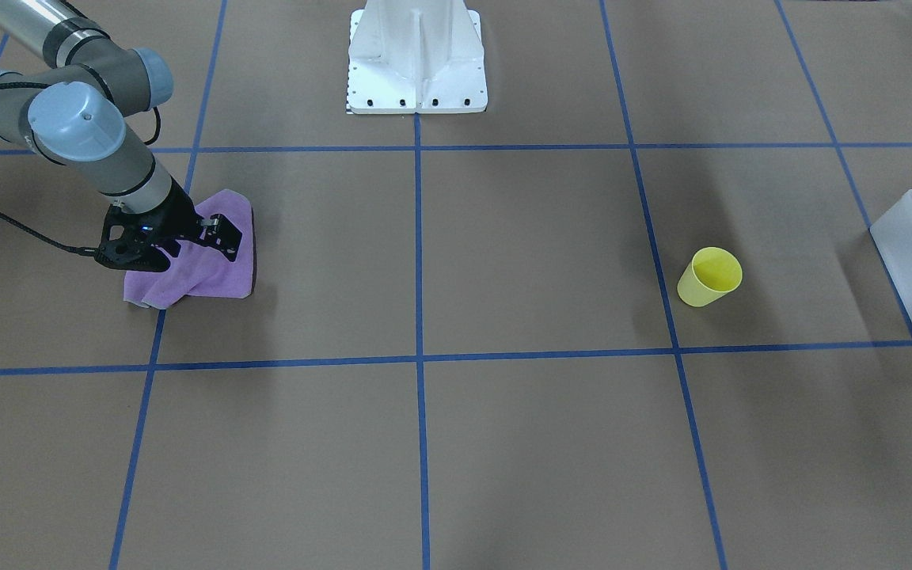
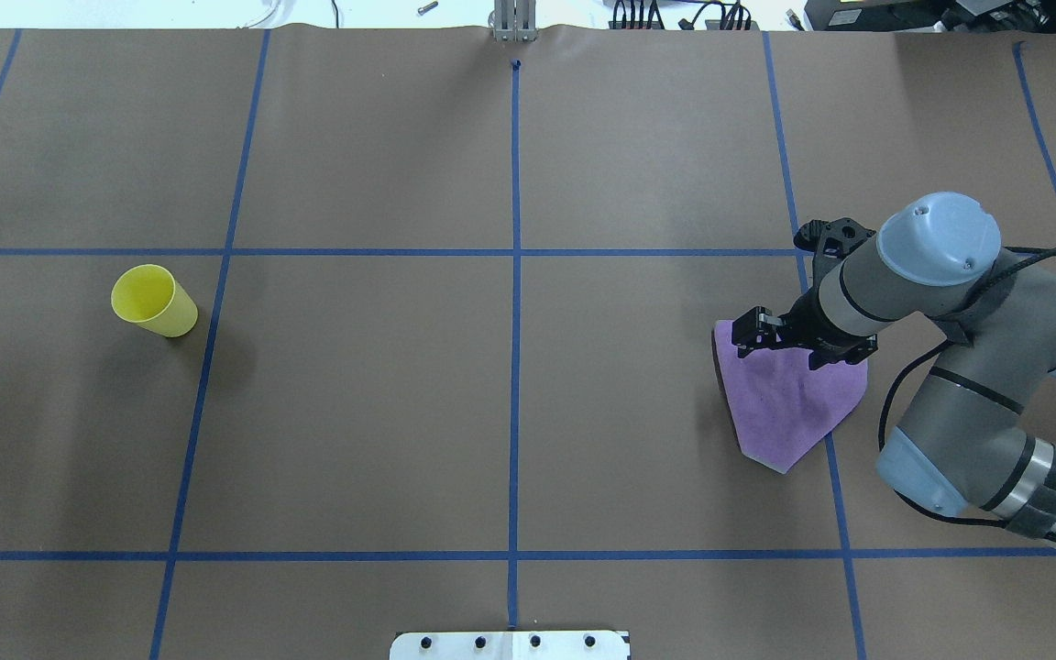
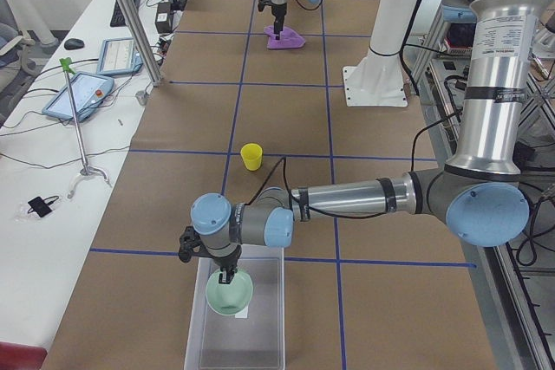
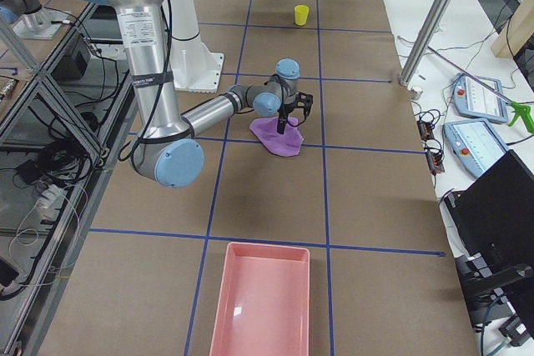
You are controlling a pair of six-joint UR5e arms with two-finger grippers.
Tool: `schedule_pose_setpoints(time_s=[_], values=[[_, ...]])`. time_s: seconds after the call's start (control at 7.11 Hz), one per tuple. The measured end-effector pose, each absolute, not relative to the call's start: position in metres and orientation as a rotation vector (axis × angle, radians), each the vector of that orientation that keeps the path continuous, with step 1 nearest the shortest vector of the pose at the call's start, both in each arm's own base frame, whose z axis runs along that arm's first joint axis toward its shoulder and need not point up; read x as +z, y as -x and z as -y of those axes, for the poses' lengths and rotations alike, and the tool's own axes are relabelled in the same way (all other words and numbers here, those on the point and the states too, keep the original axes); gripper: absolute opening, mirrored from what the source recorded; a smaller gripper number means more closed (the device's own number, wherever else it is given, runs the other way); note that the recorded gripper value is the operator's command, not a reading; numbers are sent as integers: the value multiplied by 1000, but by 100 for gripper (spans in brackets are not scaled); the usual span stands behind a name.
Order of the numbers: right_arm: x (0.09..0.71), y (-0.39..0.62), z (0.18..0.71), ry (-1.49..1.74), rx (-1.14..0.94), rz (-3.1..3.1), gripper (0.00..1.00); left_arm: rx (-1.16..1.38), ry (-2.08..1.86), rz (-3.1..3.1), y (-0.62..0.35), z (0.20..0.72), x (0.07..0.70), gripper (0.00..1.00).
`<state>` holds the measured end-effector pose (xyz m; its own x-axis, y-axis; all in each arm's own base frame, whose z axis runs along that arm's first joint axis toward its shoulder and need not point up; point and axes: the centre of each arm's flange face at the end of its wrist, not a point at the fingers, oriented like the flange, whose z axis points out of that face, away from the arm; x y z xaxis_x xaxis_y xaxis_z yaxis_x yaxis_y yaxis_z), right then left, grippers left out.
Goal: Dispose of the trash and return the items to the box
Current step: 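Carry the bowl into the clear bin while right gripper reaches the cloth, then pinch the purple cloth with the right gripper and lift it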
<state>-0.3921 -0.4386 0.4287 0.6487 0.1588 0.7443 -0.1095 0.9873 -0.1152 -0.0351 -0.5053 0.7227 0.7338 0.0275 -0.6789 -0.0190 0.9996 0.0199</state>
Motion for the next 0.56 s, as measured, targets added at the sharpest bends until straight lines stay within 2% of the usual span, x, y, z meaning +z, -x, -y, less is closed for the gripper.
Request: schedule_pose_setpoints(time_s=[0.14, 0.28, 0.42, 0.56], values=[[430, 398, 441, 67, 154, 847, 100, 18, -10, -746, 25, 499, 730, 0], [429, 408, 445, 74, 159, 846, 100, 23, -4, -747, 14, 501, 733, 44], [429, 416, 447, 83, 166, 844, 21, 29, -4, -748, 7, 508, 735, 65], [429, 417, 449, 90, 171, 847, 0, 35, -12, -749, 4, 514, 734, 69]])
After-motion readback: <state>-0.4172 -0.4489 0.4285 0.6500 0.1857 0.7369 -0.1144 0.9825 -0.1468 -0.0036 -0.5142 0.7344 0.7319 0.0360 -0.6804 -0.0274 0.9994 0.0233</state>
